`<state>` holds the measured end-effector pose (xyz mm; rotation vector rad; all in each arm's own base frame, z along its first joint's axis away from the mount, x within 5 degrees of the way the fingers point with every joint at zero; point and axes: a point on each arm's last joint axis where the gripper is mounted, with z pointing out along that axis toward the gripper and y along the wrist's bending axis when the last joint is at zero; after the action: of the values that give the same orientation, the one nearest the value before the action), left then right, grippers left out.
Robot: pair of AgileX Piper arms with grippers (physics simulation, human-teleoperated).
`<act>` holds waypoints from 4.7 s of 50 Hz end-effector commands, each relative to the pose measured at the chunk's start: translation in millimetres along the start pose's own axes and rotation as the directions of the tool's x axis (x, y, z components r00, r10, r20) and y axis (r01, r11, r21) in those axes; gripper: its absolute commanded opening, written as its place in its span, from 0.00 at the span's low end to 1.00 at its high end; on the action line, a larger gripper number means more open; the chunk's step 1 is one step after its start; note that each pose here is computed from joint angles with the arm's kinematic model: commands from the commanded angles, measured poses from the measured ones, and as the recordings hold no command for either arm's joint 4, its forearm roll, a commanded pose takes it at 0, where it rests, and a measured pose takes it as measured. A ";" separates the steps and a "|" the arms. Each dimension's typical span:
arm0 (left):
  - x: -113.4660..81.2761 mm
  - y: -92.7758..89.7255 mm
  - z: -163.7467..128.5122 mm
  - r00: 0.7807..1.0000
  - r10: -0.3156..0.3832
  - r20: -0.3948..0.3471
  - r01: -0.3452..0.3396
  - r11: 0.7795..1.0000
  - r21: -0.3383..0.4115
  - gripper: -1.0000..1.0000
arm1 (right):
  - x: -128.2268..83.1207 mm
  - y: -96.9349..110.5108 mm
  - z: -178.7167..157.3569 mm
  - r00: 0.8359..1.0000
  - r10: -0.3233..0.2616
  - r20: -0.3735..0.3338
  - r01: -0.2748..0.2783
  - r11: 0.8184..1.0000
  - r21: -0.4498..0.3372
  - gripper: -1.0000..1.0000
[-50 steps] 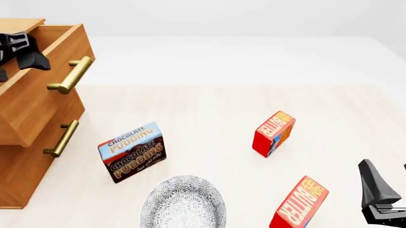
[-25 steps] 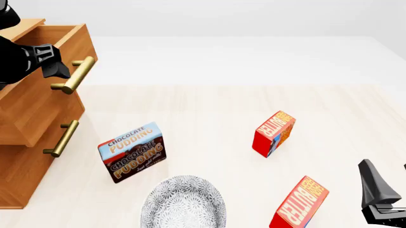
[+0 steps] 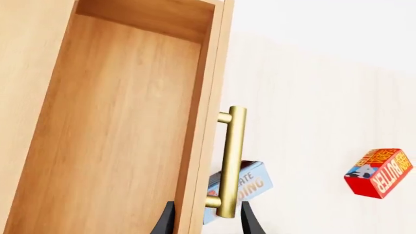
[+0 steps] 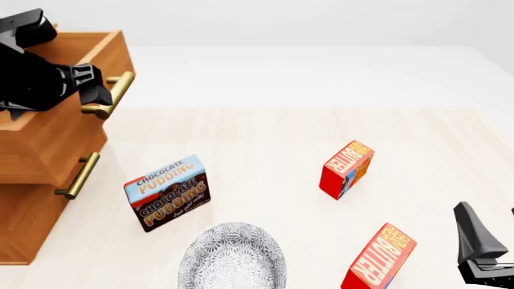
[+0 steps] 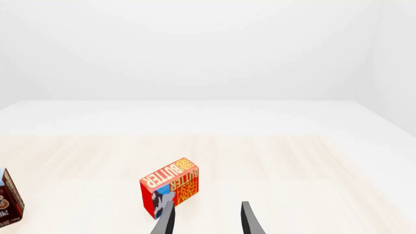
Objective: Put the butter at the front in the top drawer of the cabinet and close it.
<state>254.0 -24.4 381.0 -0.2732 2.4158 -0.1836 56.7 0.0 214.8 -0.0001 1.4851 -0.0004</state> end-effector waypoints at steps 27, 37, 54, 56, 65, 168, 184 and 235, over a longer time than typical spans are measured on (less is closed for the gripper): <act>10.9 -38.4 8.2 0.995 0.090 -0.045 -0.086 0.992 0.093 1.00 | 0.2 0.0 -0.1 1.000 0.000 0.000 0.000 1.000 0.000 1.00; 10.7 -48.9 15.6 0.992 0.116 -0.057 -0.109 0.988 0.110 1.00 | 0.2 0.0 -0.1 1.000 0.000 0.000 0.000 1.000 0.000 1.00; 12.4 -71.4 22.0 0.985 0.161 -0.061 -0.150 0.976 0.157 1.00 | 0.2 0.0 -0.1 1.000 0.000 0.000 0.000 1.000 0.000 1.00; 12.9 -73.1 21.3 0.985 0.165 -0.060 -0.153 0.975 0.161 1.00 | 0.2 0.0 -0.1 1.000 0.000 0.000 0.000 1.000 0.000 1.00; 16.1 -79.2 20.5 0.981 0.183 -0.062 -0.170 0.970 0.177 1.00 | 0.2 0.0 -0.1 1.000 0.000 0.000 0.000 1.000 0.000 1.00; 15.1 -202.0 -14.5 0.687 0.675 0.269 -0.722 0.592 0.358 1.00 | 0.2 0.0 -0.1 1.000 0.000 0.000 0.000 1.000 0.000 1.00; 30.4 -246.4 9.0 0.686 0.681 0.257 -0.715 0.565 0.412 1.00 | 0.2 0.0 -0.1 1.000 0.000 0.000 0.000 1.000 0.000 1.00; 83.5 -320.6 84.0 0.741 0.646 0.184 -0.637 0.588 0.499 1.00 | 0.2 0.0 -0.1 1.000 0.000 0.000 0.000 1.000 0.000 1.00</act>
<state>292.6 -345.9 348.1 0.8835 2.1805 -0.4888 56.7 0.0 214.8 -0.0001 1.4851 -0.0004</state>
